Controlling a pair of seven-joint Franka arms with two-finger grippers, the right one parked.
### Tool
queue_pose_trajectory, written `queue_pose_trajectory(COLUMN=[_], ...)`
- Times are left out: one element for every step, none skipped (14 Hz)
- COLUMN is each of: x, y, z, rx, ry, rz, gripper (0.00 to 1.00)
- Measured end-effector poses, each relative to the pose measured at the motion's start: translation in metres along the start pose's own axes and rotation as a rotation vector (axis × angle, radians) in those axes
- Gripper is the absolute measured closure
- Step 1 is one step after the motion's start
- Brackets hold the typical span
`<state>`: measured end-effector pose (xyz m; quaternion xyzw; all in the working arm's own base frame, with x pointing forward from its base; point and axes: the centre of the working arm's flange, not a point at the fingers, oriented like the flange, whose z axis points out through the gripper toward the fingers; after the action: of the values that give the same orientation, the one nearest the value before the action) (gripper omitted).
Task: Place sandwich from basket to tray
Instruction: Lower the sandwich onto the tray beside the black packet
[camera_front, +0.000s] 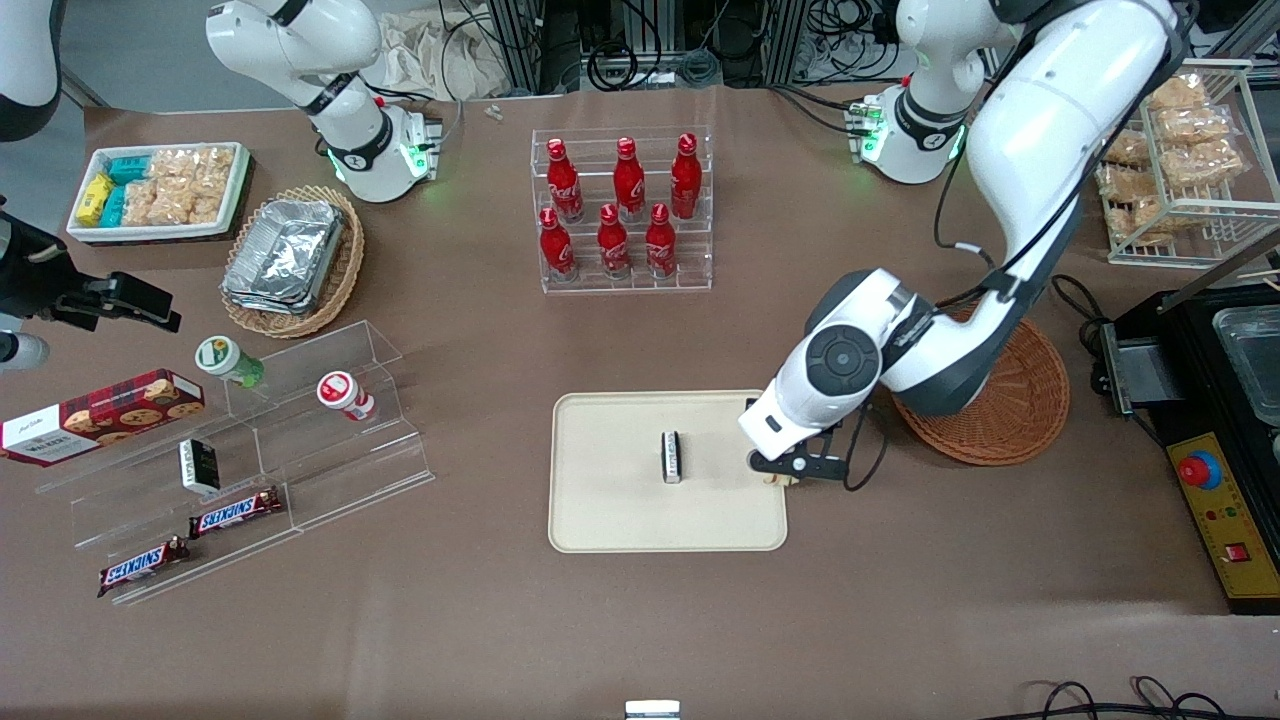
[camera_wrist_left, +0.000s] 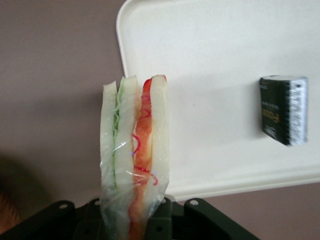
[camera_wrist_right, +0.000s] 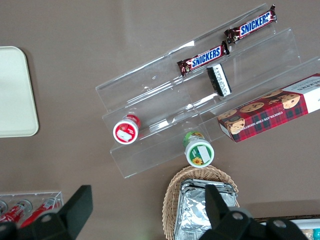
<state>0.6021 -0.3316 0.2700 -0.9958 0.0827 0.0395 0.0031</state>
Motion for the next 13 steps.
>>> queue_pose_trajectory(x=[0.003, 0.008, 0.014, 0.02, 0.026, 0.031, 0.035, 0.037, 0.038, 0.039, 0.04, 0.041, 0.041], y=[0.006, 0.013, 0.022, 0.027, 0.029, 0.032, 0.034, 0.036, 0.035, 0.034, 0.033, 0.032, 0.029], z=[0.019, 0.033, 0.04, 0.045, 0.048, 0.05, 0.051, 0.053, 0.053, 0.052, 0.051, 0.05, 0.049], rx=[0.006, 0.0, -0.005, -0.001, 0.006, 0.008, 0.006, 0.005, 0.004, 0.003, 0.004, 0.009, 0.023], ry=[0.011, 0.021, 0.028, 0.034, 0.043, 0.052, 0.057, 0.058, 0.059, 0.06, 0.061, 0.056, 0.041], rz=[0.015, 0.024, 0.029, 0.028, 0.023, 0.02, 0.018, 0.016, 0.014, 0.011, 0.009, 0.006, 0.001], gripper=[0.83, 0.83, 0.83, 0.83, 0.83, 0.83, 0.83, 0.83, 0.78, 0.68, 0.6, 0.48, 0.4])
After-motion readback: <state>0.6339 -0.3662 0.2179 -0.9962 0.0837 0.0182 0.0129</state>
